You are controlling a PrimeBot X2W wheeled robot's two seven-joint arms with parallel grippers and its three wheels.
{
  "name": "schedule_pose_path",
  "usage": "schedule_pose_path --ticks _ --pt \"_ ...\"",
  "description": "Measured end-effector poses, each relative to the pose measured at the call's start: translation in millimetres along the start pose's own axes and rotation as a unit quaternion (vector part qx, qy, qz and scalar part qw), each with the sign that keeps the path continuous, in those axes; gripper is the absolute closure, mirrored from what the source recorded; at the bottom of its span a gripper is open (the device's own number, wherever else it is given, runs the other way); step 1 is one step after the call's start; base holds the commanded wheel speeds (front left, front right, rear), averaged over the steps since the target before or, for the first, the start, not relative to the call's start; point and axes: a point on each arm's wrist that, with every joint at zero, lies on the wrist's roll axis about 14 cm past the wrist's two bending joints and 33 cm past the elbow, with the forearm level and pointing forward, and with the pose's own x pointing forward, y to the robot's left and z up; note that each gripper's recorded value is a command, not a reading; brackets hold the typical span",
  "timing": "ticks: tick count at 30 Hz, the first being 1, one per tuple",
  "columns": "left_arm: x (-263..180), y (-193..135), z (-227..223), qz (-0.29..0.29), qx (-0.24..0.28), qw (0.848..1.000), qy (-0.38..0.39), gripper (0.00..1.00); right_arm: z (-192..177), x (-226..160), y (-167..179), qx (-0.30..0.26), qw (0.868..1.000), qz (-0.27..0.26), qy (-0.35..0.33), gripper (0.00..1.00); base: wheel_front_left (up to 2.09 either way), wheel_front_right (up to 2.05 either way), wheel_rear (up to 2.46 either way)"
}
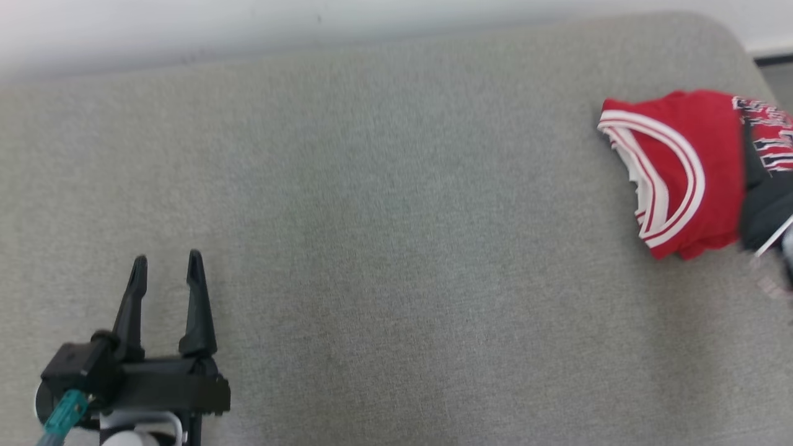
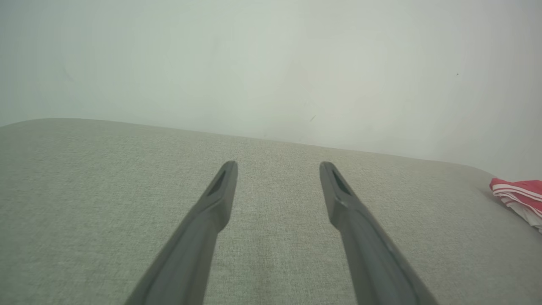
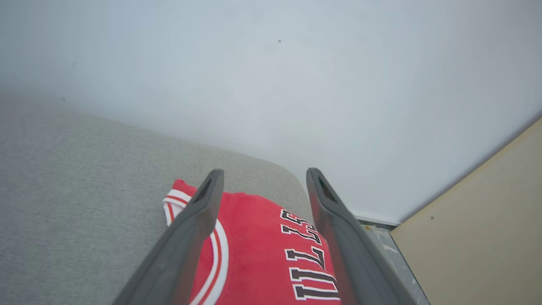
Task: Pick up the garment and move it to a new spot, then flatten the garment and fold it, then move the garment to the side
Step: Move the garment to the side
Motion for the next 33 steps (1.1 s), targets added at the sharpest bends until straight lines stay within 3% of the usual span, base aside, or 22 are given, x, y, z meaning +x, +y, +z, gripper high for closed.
schedule_pose_path --ticks 7,18,33 --pt "-29 10 18 0.02 0.008 1.0 -0.009 0.0 22 -49 63 0.11 0.988 0.052 -0.09 0.0 0.0 0.0 0.0" --pt "-74 29 27 0.052 0.017 0.998 -0.005 0.0 23 -99 104 0.222 0.964 0.066 -0.127 0.0 0.0 0.0 0.0" --pt "-99 40 32 0.07 0.019 0.997 -0.009 0.0 14 -119 142 0.249 0.958 0.086 -0.114 0.0 0.0 0.0 0.0"
